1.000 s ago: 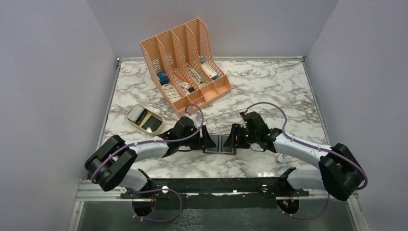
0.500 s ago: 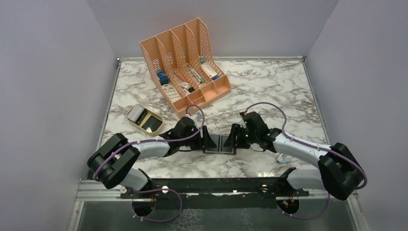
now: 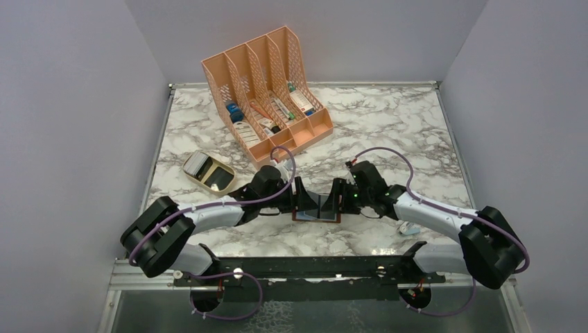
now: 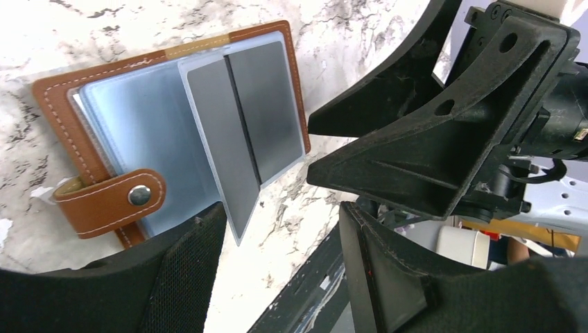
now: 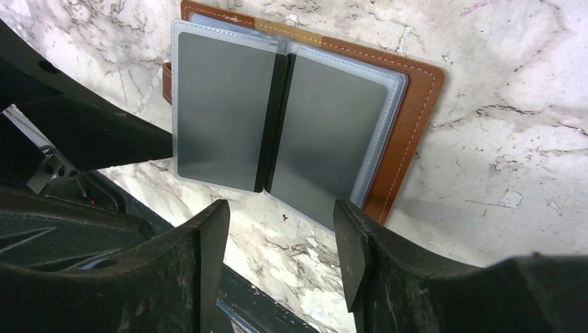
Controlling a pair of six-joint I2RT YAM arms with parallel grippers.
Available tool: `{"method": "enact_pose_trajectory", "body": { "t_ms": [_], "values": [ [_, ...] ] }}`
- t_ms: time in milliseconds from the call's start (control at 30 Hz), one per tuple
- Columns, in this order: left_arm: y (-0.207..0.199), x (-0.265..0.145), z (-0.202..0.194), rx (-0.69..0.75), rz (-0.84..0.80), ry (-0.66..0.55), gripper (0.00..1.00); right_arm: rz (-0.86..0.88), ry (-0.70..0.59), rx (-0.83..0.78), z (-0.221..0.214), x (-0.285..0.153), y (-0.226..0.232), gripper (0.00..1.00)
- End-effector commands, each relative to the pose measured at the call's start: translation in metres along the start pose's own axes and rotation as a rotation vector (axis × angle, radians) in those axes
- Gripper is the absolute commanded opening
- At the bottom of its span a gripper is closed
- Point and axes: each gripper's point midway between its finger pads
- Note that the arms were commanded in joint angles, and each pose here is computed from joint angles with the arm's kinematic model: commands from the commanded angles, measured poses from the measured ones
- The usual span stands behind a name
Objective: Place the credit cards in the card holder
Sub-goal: Turn over the card slot in the card holder.
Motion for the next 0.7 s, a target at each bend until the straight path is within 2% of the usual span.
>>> {"method": "enact_pose_trajectory", "body": {
  "t_ms": [0, 267, 467, 667],
  "values": [
    [-0.029, 0.002, 0.009, 0.025, -0.091, -0.015, 0.63, -0.003, -0.047, -0.018, 0.007, -0.007, 0.003, 0.59],
    [-0.058, 0.014, 0.013, 0.048, -0.156, -0.017, 0.63, -0.080, -0.120, -0.008, 0.016, -0.026, -0.007, 0.61],
    [-0.074, 0.025, 0.013, 0.068, -0.186, -0.006, 0.63, -0.228, -0.257, 0.023, 0.036, -0.055, -0.027, 0.62],
    [-0.072, 0.026, 0.012, 0.077, -0.180, -0.016, 0.63, -0.191, -0.309, 0.012, 0.044, -0.068, -0.018, 0.61]
  ]
}}
Point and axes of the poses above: each gripper's point midway between its finger pads, its own x axis out along the fingers, its own y axis along the line the jaws close on, z = x × y, and after that the axes turned 1 degree about x, right-handed
